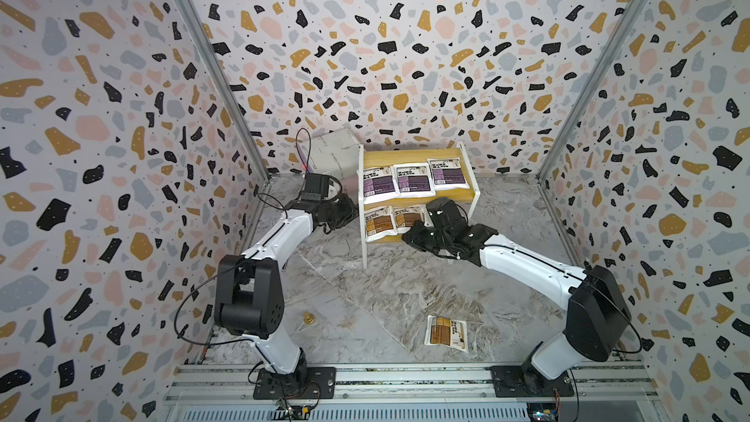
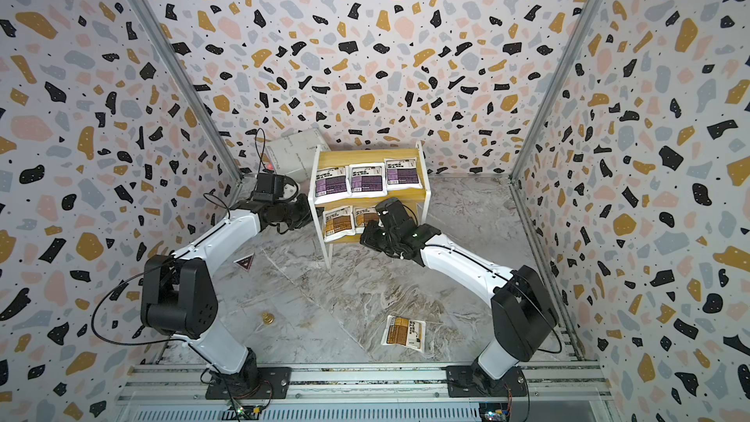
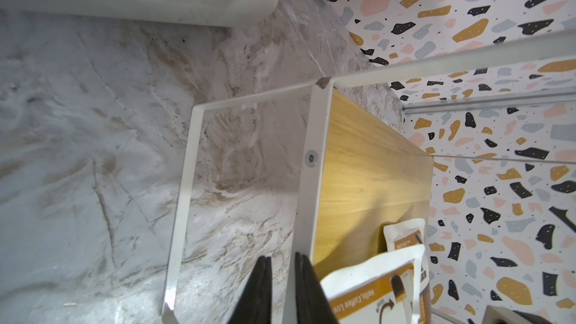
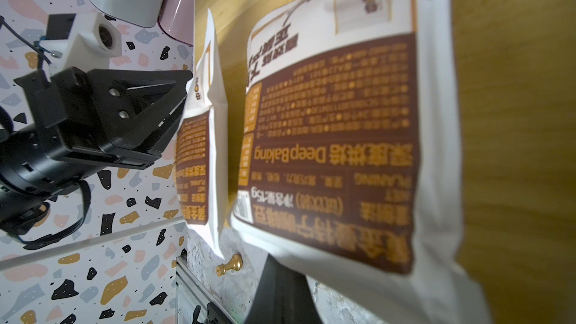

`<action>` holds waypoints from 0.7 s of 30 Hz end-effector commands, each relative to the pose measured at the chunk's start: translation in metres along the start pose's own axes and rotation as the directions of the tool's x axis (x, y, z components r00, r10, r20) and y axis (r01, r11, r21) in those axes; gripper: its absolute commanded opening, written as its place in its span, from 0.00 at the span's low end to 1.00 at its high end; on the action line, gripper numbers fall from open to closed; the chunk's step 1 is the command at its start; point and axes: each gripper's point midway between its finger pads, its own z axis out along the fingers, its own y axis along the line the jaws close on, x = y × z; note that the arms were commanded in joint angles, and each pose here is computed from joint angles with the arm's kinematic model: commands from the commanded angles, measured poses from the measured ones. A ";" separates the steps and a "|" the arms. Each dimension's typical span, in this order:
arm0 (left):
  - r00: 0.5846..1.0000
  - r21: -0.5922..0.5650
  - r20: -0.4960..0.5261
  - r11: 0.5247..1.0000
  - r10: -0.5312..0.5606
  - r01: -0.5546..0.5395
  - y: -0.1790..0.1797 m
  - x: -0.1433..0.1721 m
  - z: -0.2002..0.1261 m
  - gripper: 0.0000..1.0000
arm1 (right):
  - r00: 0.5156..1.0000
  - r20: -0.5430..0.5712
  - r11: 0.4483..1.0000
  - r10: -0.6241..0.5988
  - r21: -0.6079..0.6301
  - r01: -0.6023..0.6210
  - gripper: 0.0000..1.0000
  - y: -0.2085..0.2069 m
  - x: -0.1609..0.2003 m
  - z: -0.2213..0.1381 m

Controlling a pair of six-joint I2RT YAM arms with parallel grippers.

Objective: Place the bagged coffee beans on the shelf by color
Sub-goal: Adjust the bagged coffee beans on the shelf, then adjust the bagged coffee beans at the center of the board.

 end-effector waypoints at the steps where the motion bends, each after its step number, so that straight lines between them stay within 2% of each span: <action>1: 0.999 0.022 0.038 0.999 0.022 -0.023 -0.006 -0.004 -0.022 0.29 | 1.000 0.027 0.999 -0.012 -0.036 0.013 0.04 0.011 -0.001 -0.031; 8: 0.995 -0.027 0.097 0.999 0.036 -0.033 0.007 0.004 -0.066 0.38 | 1.000 -0.015 1.000 -0.023 -0.016 0.023 0.19 -0.005 0.031 -0.065; 11: 0.993 -0.048 0.103 0.998 0.048 -0.043 0.012 0.021 -0.083 0.42 | 0.999 -0.042 0.999 -0.035 0.004 0.035 0.32 -0.018 0.046 -0.083; 14: 0.995 -0.047 0.090 0.999 0.031 -0.026 0.020 0.048 -0.095 0.44 | 0.995 -0.086 0.999 -0.042 0.023 0.044 0.42 -0.033 0.066 -0.100; 17: 0.998 -0.032 0.039 0.998 0.048 -0.047 0.020 0.089 -0.102 0.48 | 0.989 -0.147 0.998 -0.034 0.041 0.040 0.50 -0.052 0.090 -0.115; 21: 0.991 -0.015 -0.076 0.994 0.107 -0.109 0.018 0.160 -0.103 0.53 | 0.954 -0.295 0.996 0.041 0.090 -0.015 0.55 -0.083 0.134 -0.126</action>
